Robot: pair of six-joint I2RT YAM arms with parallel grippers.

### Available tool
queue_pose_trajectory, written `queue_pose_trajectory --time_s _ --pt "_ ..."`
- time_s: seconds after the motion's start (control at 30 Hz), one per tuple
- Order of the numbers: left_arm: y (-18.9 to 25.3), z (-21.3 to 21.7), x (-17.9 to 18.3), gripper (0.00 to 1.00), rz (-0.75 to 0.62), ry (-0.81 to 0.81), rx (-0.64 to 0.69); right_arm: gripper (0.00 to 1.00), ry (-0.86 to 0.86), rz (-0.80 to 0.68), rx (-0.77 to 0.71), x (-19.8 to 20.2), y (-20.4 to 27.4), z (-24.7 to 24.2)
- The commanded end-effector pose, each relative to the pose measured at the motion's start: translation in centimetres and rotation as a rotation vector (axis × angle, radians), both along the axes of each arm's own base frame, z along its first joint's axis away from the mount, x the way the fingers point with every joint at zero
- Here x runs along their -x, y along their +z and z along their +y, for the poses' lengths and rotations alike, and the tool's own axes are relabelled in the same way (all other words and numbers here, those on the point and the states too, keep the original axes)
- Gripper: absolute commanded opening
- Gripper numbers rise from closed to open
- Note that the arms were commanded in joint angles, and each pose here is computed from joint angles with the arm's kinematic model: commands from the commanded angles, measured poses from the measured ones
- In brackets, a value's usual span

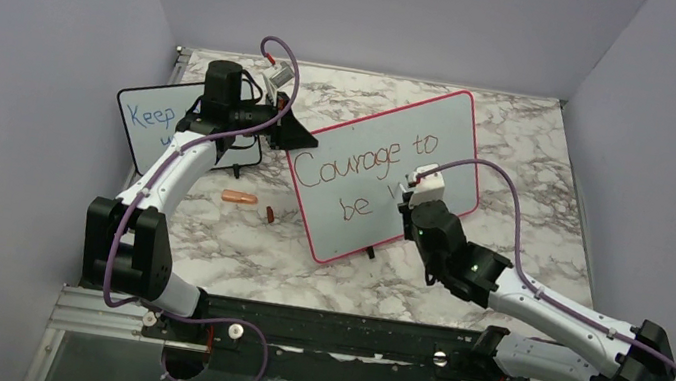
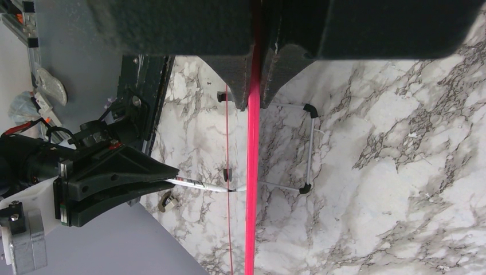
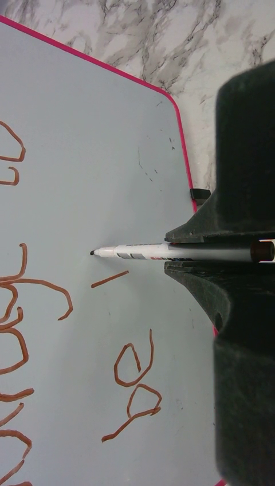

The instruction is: Write a sentence on the whiteboard

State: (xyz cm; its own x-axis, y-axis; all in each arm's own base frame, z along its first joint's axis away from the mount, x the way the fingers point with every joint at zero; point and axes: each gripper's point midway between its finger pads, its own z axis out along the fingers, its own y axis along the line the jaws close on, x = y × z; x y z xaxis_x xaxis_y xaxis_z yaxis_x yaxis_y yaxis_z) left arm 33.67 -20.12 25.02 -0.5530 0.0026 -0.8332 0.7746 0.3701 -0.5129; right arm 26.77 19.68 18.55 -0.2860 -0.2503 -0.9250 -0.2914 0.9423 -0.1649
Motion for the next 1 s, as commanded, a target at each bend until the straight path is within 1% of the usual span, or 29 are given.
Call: queue_pose_trajectory --time_s 0.0,0.3,0.97 --pt "-4.1 0.7 -0.7 0.0 0.071 0.064 -0.092 0.01 0.005 0.013 -0.025 0.0 0.1 0.3" --pt "-4.0 0.7 -0.7 0.0 0.069 0.064 -0.092 0.01 0.057 0.11 0.0 1.4 -2.2 0.6" --pt "-3.9 0.6 -0.7 0.0 0.068 0.061 -0.09 0.01 0.159 0.285 0.044 3.9 -5.5 1.5"
